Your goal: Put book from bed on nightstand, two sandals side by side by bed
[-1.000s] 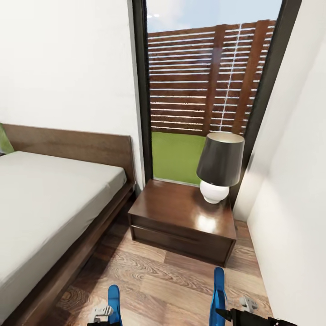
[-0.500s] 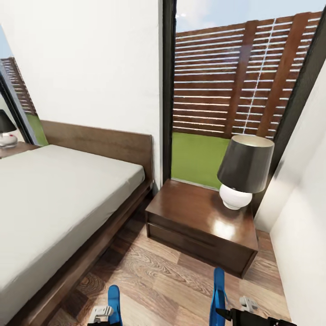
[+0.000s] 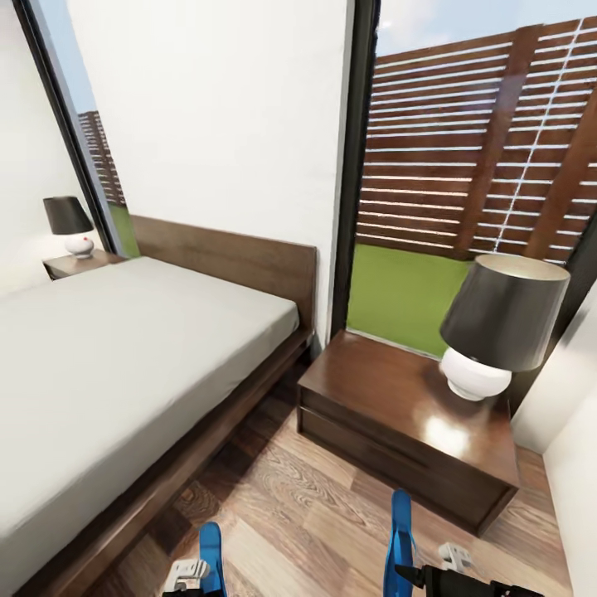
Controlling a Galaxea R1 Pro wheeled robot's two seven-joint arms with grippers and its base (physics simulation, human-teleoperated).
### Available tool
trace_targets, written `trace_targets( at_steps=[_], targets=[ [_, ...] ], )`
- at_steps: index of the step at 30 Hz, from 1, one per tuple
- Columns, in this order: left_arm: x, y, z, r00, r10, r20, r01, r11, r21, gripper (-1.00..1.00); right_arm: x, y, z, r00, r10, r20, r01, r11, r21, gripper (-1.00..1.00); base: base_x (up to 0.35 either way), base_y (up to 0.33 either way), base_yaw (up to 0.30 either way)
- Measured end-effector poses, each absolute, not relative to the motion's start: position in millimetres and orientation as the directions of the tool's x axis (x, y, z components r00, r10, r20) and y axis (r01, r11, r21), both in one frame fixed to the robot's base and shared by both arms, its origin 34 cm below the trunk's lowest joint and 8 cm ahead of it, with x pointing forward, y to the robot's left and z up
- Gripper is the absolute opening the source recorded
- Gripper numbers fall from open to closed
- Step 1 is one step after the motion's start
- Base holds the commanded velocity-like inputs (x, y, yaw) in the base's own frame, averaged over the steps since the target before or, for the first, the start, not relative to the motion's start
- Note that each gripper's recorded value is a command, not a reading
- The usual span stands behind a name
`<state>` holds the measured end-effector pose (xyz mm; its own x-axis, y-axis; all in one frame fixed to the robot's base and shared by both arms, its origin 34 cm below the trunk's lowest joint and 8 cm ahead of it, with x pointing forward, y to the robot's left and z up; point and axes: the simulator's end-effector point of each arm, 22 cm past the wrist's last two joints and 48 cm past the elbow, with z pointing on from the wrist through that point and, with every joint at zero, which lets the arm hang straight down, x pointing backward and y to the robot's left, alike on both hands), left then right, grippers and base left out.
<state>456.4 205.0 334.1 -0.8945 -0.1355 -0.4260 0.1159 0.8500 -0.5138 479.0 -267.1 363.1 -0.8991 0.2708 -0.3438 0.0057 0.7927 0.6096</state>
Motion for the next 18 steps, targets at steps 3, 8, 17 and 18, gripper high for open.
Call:
trace_targets(
  at_steps=[3, 8, 17, 18],
  targets=[
    [456.4, 205.0, 334.1, -0.894, -0.136, -0.426, 0.116, 0.850, -0.514, -1.00, 479.0, -266.9, 363.0, -0.899, 0.271, -0.344, 0.005, 0.793, 0.610, -1.00, 0.000, 0.000, 0.293],
    [456.4, 205.0, 334.1, -0.895, -0.136, -0.426, 0.116, 0.850, -0.514, -1.00, 479.0, -266.4, 363.0, -0.899, 0.271, -0.344, 0.005, 0.792, 0.610, -1.00, 0.000, 0.000, 0.293],
    [456.4, 205.0, 334.1, -0.895, -0.136, -0.426, 0.116, 0.850, -0.514, -1.00, 478.8, -266.2, 362.9, -0.900, 0.270, -0.343, 0.005, 0.792, 0.610, -1.00, 0.000, 0.000, 0.293],
    [456.4, 205.0, 334.1, -0.895, -0.136, -0.426, 0.116, 0.850, -0.514, -1.00, 478.8, -266.1, 362.9, -0.900, 0.270, -0.343, 0.005, 0.792, 0.610, -1.00, 0.000, 0.000, 0.293]
  ],
)
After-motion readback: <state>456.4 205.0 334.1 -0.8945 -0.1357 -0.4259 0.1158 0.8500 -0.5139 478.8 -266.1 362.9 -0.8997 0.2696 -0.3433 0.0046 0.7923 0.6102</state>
